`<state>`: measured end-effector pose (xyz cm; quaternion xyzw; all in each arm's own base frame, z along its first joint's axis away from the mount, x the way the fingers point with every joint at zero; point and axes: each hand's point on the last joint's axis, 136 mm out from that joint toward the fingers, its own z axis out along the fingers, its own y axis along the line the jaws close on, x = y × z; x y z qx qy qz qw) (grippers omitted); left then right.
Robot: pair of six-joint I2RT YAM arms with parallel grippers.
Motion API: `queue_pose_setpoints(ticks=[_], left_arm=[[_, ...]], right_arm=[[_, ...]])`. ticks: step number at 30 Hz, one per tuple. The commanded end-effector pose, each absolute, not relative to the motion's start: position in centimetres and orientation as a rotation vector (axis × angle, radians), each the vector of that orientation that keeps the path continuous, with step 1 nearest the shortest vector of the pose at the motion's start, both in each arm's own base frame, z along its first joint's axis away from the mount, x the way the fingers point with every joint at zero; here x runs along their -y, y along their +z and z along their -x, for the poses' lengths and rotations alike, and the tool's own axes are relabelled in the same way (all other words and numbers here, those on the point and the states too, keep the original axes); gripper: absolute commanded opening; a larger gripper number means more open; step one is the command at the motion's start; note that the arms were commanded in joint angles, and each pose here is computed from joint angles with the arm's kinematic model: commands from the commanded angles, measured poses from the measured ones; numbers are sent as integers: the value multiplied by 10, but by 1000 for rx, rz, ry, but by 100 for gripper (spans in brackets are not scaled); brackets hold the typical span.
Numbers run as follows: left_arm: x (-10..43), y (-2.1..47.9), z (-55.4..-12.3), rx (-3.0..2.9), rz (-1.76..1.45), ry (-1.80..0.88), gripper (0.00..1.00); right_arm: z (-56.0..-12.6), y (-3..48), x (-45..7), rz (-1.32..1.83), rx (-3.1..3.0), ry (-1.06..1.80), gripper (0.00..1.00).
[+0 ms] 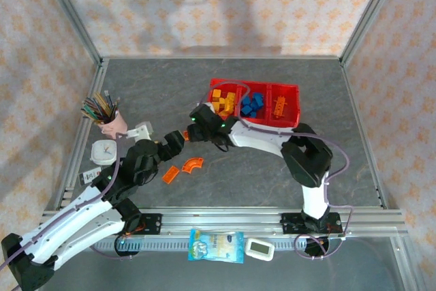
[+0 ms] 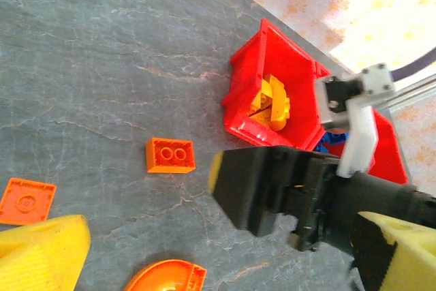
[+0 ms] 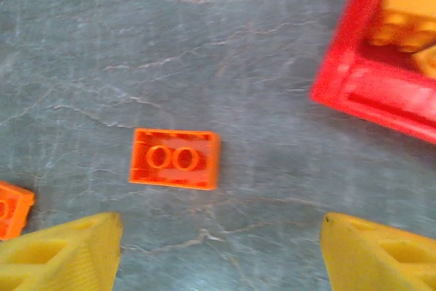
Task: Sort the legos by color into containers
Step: Pick up the lego from the center of the table.
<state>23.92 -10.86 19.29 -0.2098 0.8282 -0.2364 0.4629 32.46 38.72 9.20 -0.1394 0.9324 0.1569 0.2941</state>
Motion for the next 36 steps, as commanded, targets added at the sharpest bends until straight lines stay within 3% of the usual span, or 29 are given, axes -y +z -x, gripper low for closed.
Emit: queue_pose_setpoints(ticks=[1,9,21,36], left_arm=[[92,184,-234,-2038,573,-511,99],[83,186,-230,-2020,592,-497,99],[82,184,-232,-2014,589,-485,99],[86,187,-233,-2022,571,-495,99]], right_arm=[[-330,89,-406,376,-2472,410,78],[-340,68,-428,409,-2485,365,82],[-348,41,-433,450,-2497,262,73],[-350,54,-427,440,-2486,226,41]])
